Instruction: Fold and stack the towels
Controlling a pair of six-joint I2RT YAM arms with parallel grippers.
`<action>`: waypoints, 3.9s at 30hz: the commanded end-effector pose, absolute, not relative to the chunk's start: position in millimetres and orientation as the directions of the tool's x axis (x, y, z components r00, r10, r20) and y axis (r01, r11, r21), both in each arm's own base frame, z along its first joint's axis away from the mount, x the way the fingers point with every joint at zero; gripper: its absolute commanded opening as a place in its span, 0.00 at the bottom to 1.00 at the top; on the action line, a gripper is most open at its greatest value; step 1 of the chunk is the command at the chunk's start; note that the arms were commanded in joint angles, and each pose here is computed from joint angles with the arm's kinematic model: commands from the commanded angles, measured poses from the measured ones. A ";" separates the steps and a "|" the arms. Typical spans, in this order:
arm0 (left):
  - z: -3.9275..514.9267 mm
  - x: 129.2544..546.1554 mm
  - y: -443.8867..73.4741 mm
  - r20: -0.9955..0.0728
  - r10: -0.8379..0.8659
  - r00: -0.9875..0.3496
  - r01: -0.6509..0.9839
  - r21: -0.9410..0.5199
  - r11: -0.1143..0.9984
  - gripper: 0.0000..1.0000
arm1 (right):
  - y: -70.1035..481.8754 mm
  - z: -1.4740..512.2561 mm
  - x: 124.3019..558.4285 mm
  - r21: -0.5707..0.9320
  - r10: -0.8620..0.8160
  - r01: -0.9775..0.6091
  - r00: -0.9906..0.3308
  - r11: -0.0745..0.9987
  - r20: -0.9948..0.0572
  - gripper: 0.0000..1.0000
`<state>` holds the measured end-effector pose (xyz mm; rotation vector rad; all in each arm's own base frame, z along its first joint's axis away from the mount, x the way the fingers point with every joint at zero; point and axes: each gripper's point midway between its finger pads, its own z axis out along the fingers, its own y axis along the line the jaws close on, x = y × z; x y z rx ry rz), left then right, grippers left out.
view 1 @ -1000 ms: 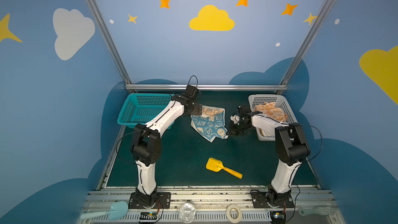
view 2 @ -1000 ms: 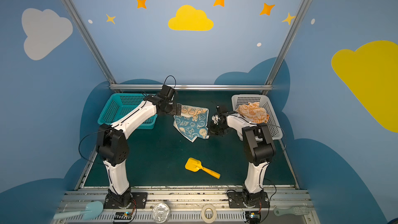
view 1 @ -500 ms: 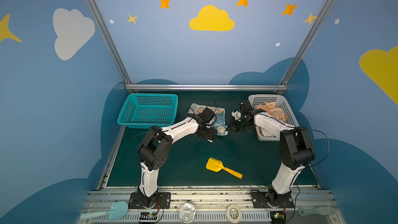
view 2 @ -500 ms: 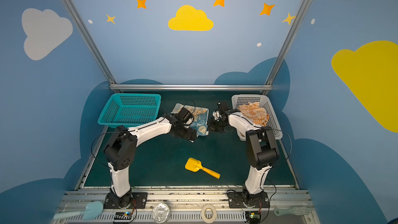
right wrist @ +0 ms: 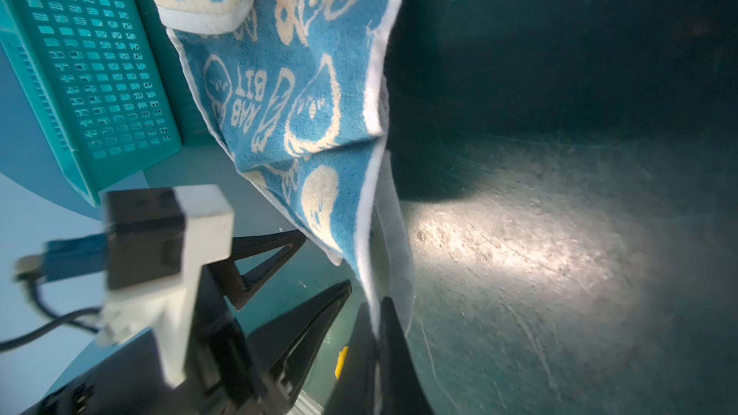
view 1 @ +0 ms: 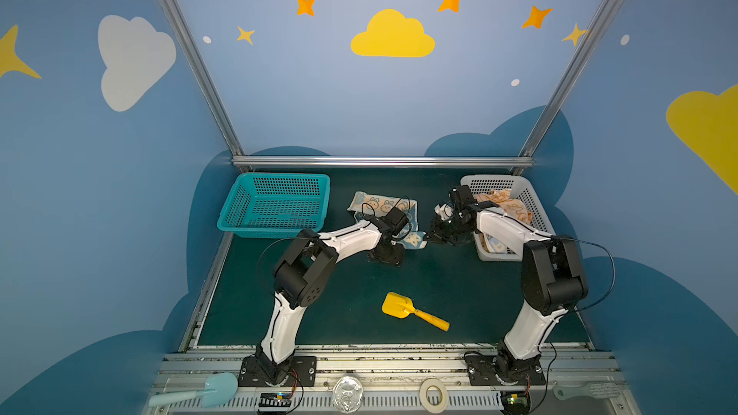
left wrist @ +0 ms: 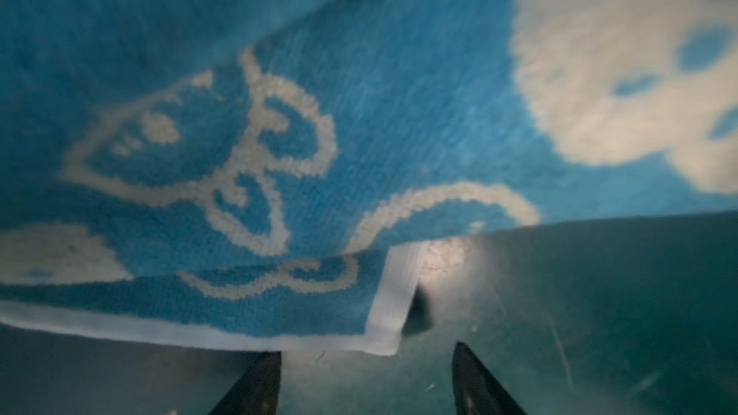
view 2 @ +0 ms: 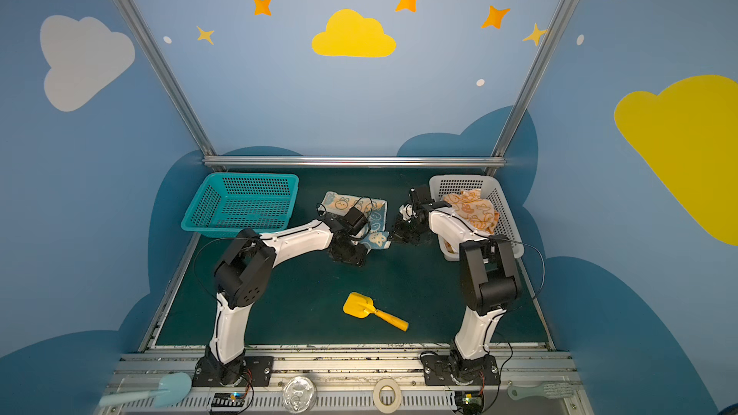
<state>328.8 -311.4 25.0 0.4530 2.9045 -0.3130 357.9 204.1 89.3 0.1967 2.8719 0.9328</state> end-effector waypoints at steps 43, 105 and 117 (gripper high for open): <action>180.8 358.2 -213.6 -0.489 0.102 -0.867 0.213 -0.177 0.961 0.03 | 188.2 218.5 379.1 0.670 0.195 -0.035 -0.944 0.741 -0.266 0.00; 231.5 606.9 -169.9 -0.633 -0.219 -0.743 0.092 -0.421 0.902 0.03 | 171.1 264.0 559.6 0.563 0.194 -0.184 -0.816 0.806 -0.545 0.00; 155.6 563.6 -170.7 -0.494 -0.160 -0.855 0.037 -0.365 0.930 0.03 | 175.2 165.5 509.9 0.590 0.193 -0.052 -0.919 0.806 -0.344 0.00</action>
